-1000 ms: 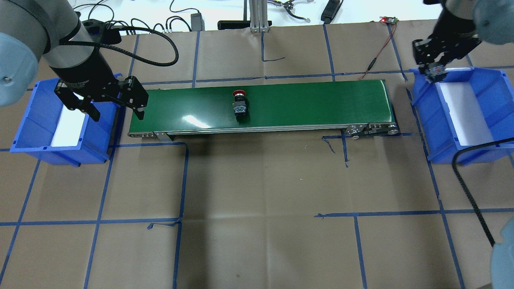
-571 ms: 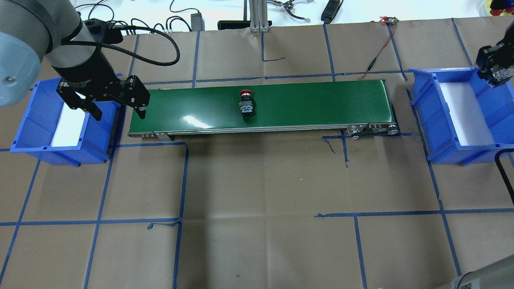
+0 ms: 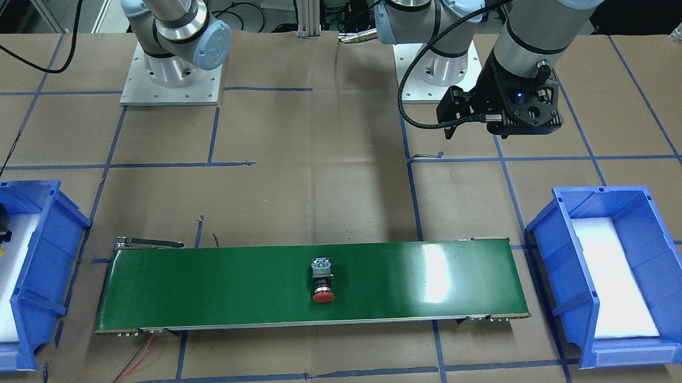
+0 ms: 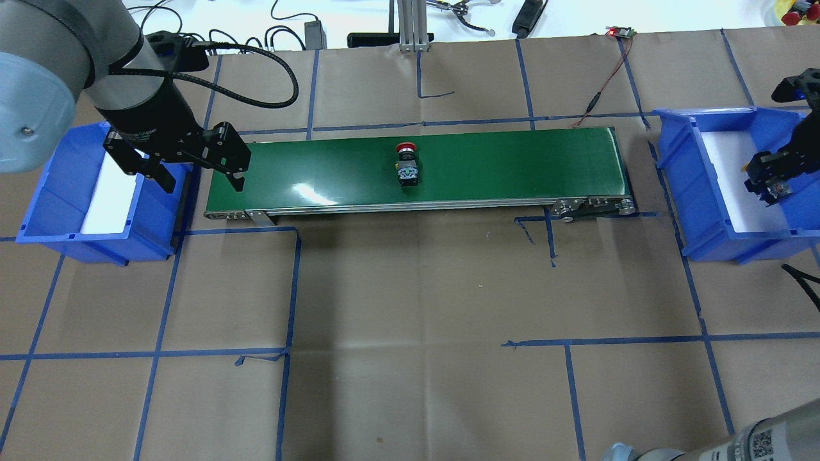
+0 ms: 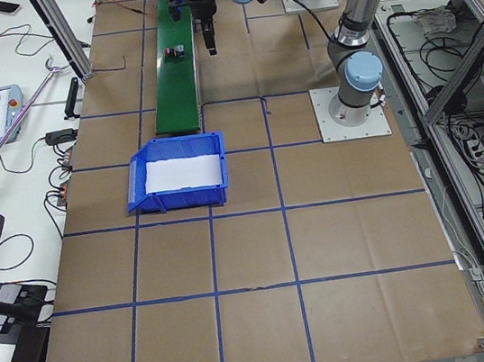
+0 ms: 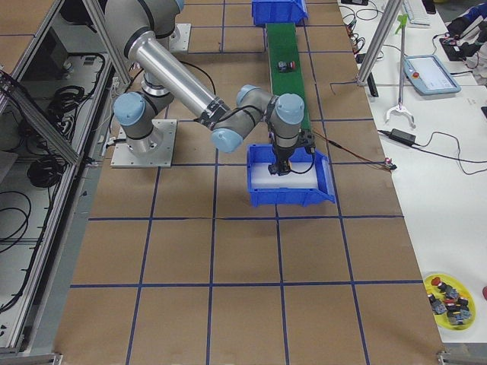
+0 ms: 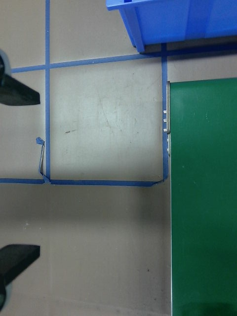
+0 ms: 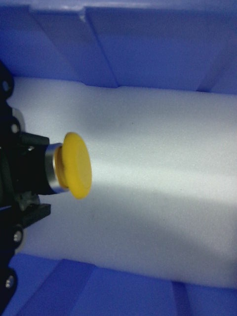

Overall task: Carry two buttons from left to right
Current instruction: 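Release the yellow button and move the right gripper back over the conveyor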

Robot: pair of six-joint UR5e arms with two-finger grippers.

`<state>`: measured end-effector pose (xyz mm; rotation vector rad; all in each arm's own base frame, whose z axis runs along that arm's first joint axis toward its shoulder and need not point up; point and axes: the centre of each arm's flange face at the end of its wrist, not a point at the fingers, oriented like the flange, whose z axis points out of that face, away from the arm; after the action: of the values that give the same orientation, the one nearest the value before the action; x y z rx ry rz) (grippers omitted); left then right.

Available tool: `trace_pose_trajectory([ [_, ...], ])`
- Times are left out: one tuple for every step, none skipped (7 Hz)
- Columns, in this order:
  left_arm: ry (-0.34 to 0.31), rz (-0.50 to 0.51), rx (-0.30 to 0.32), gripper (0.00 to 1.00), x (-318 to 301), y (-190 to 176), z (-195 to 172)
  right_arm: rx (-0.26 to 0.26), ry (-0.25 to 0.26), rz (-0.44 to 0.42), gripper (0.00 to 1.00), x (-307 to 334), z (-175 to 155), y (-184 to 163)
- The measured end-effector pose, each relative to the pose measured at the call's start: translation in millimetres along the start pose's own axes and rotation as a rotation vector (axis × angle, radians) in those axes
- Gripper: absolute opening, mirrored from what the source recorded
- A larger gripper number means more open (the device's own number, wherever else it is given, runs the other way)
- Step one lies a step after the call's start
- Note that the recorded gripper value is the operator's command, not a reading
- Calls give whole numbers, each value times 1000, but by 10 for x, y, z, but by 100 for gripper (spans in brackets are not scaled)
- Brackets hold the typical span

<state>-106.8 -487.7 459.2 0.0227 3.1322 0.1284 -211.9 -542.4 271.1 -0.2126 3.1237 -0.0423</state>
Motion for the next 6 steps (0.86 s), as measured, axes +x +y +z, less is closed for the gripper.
trace_pose_trajectory([
  [1,3,5,100,13,-8,-2,5,-5,1,5,-26,167,45],
  [0,5,13,100,16,-23,-6,10,-3,1,7,-44,301,69],
  [0,6,17,100,16,-32,-5,10,-4,2,21,-50,383,81],
  [0,6,19,100,15,-36,-6,5,-8,2,75,-45,449,79],
  [0,6,19,100,15,-38,-5,0,-12,2,93,-36,496,71],
  [0,5,19,100,15,-38,-5,1,-13,2,96,-30,496,64],
])
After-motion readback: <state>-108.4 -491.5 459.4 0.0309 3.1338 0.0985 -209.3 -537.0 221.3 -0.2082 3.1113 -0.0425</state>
